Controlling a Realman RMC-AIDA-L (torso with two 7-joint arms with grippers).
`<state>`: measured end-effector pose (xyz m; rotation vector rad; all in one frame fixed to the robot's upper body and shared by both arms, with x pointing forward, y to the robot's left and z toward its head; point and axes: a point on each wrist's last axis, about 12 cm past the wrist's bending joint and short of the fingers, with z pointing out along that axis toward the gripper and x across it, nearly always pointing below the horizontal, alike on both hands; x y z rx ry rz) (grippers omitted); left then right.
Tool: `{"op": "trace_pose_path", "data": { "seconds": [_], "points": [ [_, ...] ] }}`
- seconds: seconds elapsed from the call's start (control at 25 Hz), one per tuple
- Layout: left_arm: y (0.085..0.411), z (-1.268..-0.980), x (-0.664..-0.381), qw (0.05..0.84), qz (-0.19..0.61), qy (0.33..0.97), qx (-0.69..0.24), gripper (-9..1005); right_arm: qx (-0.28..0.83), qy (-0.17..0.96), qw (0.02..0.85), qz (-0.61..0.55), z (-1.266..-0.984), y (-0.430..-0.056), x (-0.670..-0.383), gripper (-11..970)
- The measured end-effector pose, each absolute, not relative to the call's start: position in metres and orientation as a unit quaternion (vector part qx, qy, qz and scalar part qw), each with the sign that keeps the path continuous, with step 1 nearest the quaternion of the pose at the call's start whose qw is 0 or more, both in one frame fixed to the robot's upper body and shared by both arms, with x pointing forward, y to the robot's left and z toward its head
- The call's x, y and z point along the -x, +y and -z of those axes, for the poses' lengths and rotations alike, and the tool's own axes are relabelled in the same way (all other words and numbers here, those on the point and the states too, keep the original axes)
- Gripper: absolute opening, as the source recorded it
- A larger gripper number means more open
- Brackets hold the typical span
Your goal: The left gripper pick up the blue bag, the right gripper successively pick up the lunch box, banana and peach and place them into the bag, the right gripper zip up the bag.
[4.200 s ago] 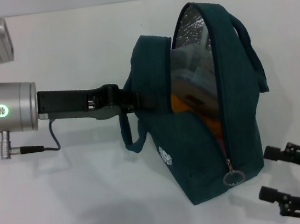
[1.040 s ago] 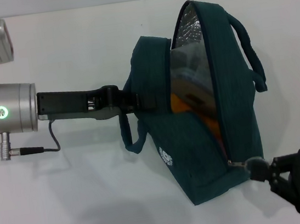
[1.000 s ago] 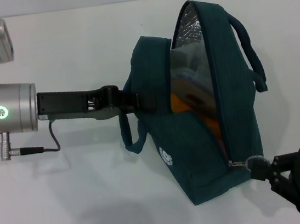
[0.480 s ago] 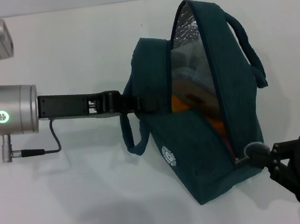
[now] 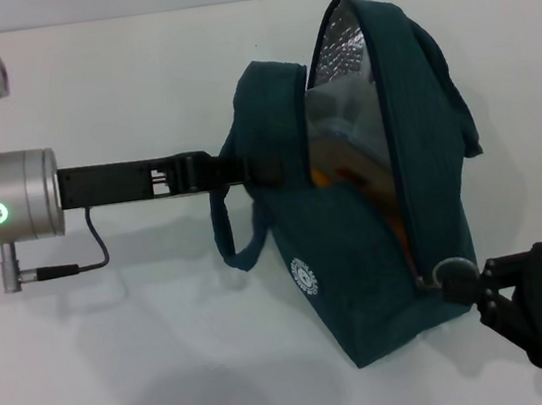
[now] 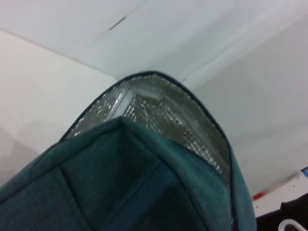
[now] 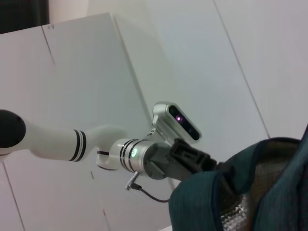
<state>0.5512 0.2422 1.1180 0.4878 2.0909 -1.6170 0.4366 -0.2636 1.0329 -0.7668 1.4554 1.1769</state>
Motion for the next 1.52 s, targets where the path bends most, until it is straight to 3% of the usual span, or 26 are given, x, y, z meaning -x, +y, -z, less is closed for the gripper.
{"op": "trace_pose_path", "data": {
  "seconds": [0.12,0.32,0.44,0.76,1.08,1.52],
  "points": [
    [0.243,-1.117,-0.55,0.228,0.586,0.756,-0.179,68,0.323,0.609,0.529,-0.494,-1.033,-0.263,-0.437,10],
    [0.242,-1.117,-0.547,0.266,0.591,0.735,-0.198,215,0.323,0.611,0.528,-0.493,-1.032,-0.263,-0.437,10],
    [0.247,-1.119,-0.544,0.304,0.595,0.716,-0.2,447,0.323,0.612,0.528,-0.492,-1.032,-0.263,-0.437,10],
    [0.273,-1.129,-0.523,0.442,0.59,0.635,-0.23,624,0.32,0.597,0.547,-0.492,-1.037,-0.264,-0.439,10],
    [0.279,-1.117,-0.491,0.5,0.586,0.572,-0.28,876,0.316,0.559,0.59,-0.491,-1.048,-0.265,-0.441,10],
    [0.285,-1.086,-0.462,0.564,0.54,0.56,-0.276,859,0.297,0.531,0.63,-0.483,-1.062,-0.261,-0.46,10]
  ]
}}
